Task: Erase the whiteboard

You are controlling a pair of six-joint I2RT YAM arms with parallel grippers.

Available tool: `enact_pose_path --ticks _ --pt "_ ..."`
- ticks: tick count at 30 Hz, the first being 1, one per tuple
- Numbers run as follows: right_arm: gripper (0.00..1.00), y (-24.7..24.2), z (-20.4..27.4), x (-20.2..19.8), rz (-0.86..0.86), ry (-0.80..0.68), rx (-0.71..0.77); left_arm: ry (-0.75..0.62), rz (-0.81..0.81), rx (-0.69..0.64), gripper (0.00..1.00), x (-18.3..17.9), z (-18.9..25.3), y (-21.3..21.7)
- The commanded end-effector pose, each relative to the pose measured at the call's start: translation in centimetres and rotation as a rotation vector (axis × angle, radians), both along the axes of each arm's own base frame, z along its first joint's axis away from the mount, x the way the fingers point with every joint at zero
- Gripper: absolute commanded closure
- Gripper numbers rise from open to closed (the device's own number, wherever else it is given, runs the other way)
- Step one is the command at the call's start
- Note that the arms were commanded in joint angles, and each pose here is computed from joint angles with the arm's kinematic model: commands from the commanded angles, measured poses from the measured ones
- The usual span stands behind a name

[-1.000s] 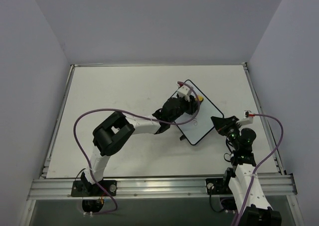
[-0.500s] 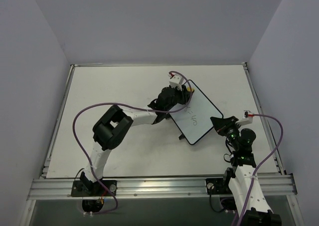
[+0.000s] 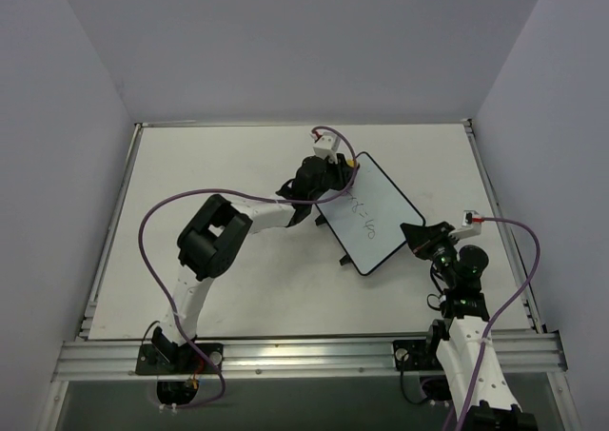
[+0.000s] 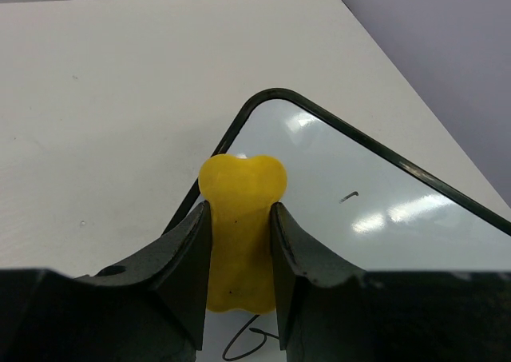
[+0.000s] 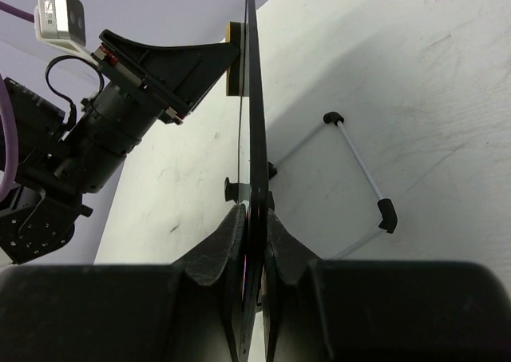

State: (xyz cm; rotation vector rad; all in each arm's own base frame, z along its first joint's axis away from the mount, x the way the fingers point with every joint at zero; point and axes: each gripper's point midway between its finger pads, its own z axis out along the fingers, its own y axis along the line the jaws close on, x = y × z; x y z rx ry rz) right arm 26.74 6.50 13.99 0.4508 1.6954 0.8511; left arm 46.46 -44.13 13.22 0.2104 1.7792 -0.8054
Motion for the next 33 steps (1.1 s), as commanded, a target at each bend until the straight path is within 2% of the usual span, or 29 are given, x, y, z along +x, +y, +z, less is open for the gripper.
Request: enact_pose_path --ticks 1,16,33 --pt "1.0 0.2 2.2 0.3 0.031 -0.084 -0.082 0.112 -0.034 0.112 0.98 -0.9 -5.5 0.4" --pt "1.0 0.3 2.0 0.2 0.032 -0.082 -0.082 -0.005 -0.178 0.142 0.98 -4.7 -1.5 -3.1" --pt "1.0 0.4 2.0 0.2 0.034 -0.083 -0.085 -0.074 -0.312 0.094 0.98 -7.3 1.3 -5.9"
